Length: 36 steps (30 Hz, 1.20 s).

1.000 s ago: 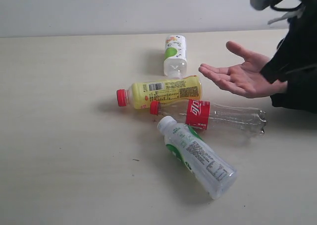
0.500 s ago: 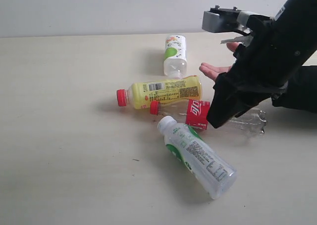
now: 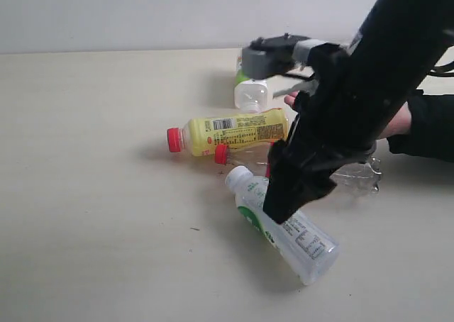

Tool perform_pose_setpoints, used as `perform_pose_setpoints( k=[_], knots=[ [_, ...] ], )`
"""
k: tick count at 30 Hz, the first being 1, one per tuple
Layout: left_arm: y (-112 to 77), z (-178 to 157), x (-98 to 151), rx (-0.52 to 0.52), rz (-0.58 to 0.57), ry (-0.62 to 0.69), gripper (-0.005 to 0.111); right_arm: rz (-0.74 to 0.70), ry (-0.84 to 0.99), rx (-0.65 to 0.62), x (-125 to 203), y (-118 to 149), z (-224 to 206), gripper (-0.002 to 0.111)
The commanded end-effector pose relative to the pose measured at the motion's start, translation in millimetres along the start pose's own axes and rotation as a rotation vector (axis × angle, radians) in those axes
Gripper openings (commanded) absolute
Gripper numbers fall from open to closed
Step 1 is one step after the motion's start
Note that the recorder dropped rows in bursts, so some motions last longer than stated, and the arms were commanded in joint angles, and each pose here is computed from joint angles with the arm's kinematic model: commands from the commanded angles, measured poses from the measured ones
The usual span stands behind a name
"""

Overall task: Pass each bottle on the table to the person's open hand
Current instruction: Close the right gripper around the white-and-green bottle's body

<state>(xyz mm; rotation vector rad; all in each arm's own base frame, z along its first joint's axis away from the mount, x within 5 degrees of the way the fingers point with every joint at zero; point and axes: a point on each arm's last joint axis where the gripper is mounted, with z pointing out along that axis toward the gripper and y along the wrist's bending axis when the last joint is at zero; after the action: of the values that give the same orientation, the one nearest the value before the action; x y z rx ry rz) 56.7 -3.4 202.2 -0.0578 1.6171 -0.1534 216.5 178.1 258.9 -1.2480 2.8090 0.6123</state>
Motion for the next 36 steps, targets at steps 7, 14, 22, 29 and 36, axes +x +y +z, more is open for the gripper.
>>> perform_pose_setpoints(
  k=[7,14,22,29,36],
  knots=[
    [0.1,-0.3,0.8,0.0,-0.007,-0.004,0.0,-0.059,0.2,0.397,-12.0,-2.7,46.5,0.076],
    [0.1,-0.3,0.8,0.0,-0.007,-0.004,0.0,-0.03,0.15,0.391,-25.5,-12.1,72.3,0.077],
    [0.1,-0.3,0.8,0.0,-0.007,-0.004,0.0,-0.024,0.153,0.375,-31.3,-18.7,93.0,0.08],
    [0.1,-0.3,0.8,0.0,-0.007,-0.004,0.0,-0.006,0.164,0.356,-33.9,-23.7,110.2,0.08],
    [0.1,-0.3,0.8,0.0,-0.007,-0.004,0.0,0.01,0.146,0.34,-37.5,-27.0,123.0,0.08]
  ],
)
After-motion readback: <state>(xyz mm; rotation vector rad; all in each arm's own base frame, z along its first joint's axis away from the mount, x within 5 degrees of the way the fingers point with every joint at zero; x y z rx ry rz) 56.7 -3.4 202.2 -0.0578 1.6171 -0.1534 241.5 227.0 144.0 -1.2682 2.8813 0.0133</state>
